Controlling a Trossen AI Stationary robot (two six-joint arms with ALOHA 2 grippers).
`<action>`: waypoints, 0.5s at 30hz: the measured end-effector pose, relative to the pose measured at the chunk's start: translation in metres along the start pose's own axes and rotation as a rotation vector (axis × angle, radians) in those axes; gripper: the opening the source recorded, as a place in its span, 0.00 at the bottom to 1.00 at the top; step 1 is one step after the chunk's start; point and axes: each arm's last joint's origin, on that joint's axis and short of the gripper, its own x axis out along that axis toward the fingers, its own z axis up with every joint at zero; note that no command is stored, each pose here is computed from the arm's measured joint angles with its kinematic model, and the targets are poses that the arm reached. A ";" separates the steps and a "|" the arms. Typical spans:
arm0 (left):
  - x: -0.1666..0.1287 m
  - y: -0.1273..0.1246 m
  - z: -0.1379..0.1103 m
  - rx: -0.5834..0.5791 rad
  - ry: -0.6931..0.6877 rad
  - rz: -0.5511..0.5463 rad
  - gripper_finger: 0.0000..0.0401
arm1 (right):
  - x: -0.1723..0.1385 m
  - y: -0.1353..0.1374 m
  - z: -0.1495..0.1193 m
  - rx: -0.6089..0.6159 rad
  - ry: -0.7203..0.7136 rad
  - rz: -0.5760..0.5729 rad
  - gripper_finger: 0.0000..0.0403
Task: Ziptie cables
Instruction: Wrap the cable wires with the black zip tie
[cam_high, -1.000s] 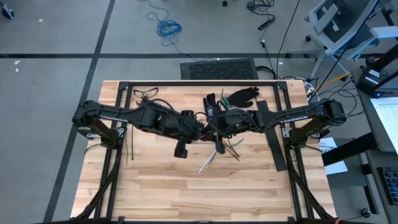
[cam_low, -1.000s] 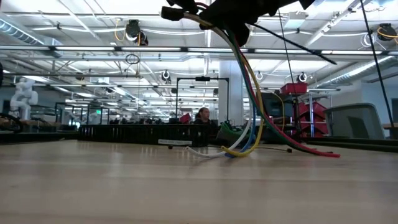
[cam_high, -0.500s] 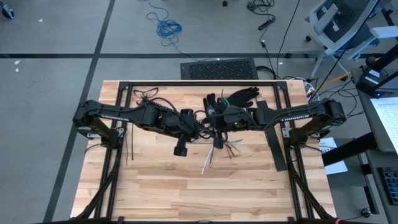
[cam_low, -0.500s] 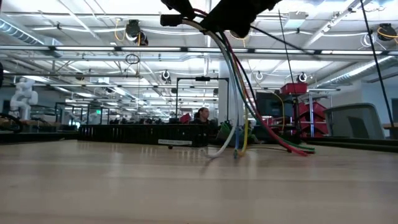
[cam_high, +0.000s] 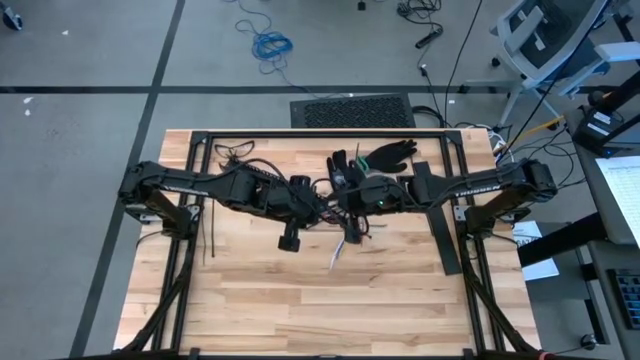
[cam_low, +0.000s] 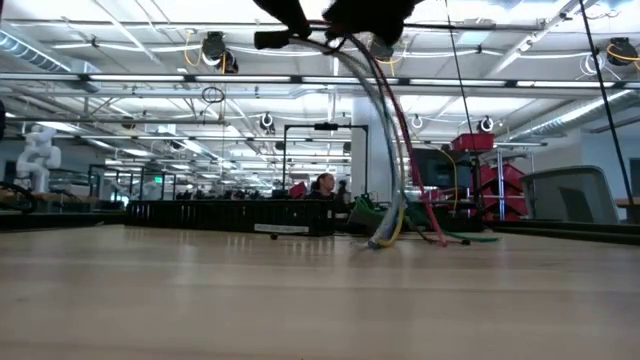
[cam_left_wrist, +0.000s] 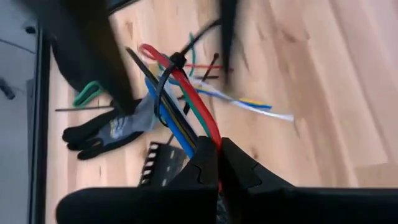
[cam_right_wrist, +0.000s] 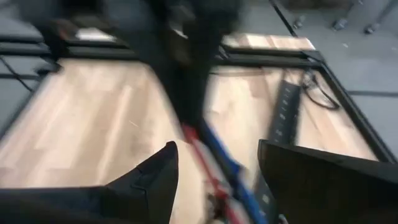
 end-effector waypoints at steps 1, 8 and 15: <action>0.000 0.000 -0.001 0.010 0.010 0.002 0.00 | -0.001 0.002 0.001 0.015 -0.011 0.010 0.53; -0.004 -0.002 -0.008 0.082 0.085 0.050 0.00 | -0.002 0.009 0.002 0.055 -0.017 0.037 0.53; -0.013 -0.010 -0.016 0.350 0.218 0.000 0.00 | -0.002 0.010 0.001 0.054 -0.011 0.037 0.53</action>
